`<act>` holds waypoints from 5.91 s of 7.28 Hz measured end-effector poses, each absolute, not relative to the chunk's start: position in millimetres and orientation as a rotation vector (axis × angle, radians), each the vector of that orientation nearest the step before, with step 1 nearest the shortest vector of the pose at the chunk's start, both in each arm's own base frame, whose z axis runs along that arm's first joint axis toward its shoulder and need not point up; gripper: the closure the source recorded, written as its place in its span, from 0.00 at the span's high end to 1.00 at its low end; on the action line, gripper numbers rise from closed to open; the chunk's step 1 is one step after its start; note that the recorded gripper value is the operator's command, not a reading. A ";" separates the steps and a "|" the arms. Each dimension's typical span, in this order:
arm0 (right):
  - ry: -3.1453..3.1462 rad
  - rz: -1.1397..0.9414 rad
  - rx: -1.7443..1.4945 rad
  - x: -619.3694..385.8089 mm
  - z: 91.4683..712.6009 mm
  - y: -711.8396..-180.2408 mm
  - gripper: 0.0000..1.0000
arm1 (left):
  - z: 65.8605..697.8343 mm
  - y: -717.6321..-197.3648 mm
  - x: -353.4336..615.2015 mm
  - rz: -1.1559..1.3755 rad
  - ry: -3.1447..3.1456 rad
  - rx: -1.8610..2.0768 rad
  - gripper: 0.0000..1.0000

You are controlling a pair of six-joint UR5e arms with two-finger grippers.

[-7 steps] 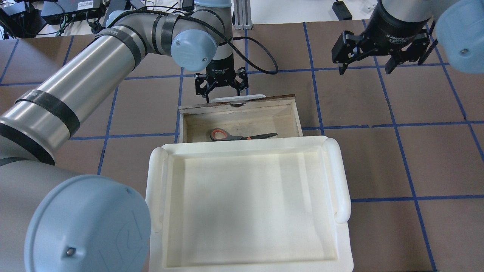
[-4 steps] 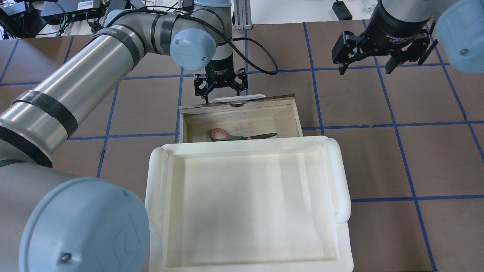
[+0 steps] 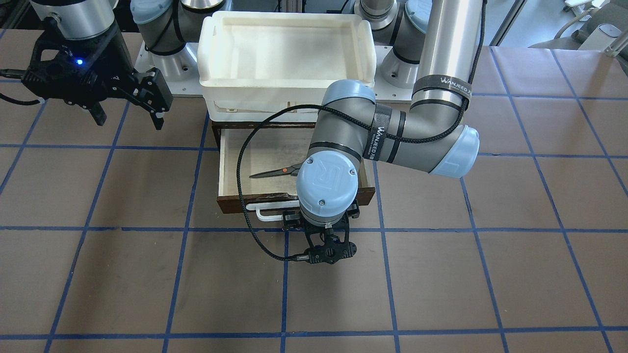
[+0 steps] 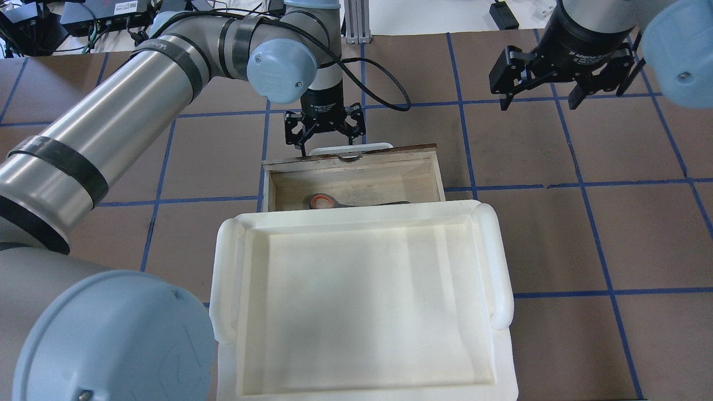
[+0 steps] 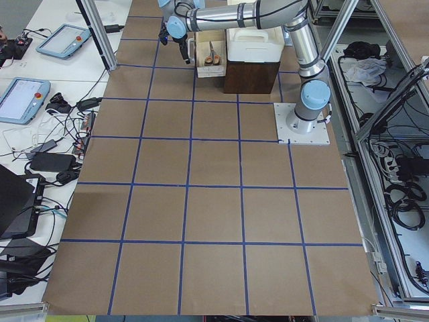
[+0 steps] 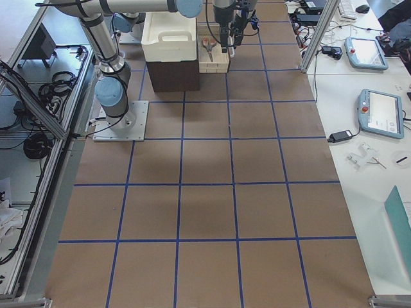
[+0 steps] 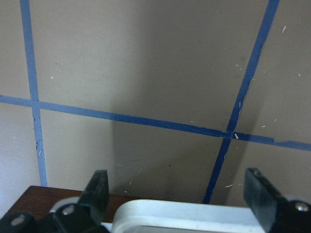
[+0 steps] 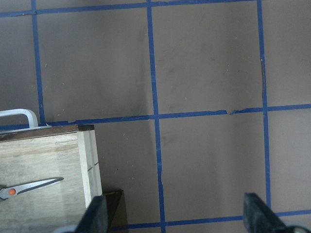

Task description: Put scissors in drawer and close it

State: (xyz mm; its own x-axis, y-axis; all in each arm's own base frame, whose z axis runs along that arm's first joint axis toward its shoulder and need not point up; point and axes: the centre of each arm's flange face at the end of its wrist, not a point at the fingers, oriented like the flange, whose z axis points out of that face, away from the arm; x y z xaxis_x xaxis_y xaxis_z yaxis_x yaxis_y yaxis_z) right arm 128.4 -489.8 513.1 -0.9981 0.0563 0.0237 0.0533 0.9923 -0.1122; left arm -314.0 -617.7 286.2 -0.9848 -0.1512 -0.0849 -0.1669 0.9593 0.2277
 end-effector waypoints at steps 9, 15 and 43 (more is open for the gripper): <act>-3.101 0.172 -0.073 127.6 512.7 -490.1 1.00 | 291.0 -580.8 -307.3 0.410 3.029 -0.238 1.00; -3.102 0.171 -0.084 127.7 512.4 -490.3 1.00 | 300.3 -548.3 -310.1 0.434 3.029 -0.214 1.00; -3.097 0.175 -0.091 127.2 513.8 -489.2 1.00 | 507.4 -512.7 -171.4 0.041 3.128 -0.326 1.00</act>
State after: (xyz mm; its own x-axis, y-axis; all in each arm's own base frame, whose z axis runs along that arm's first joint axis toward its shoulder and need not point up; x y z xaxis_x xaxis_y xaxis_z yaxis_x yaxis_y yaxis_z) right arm 127.2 -489.2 513.8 -0.9975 0.0609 0.0347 0.0566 0.9919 -0.1136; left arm -171.4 -512.7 507.4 -0.9785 -0.2063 0.0007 -0.2062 0.9782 0.0260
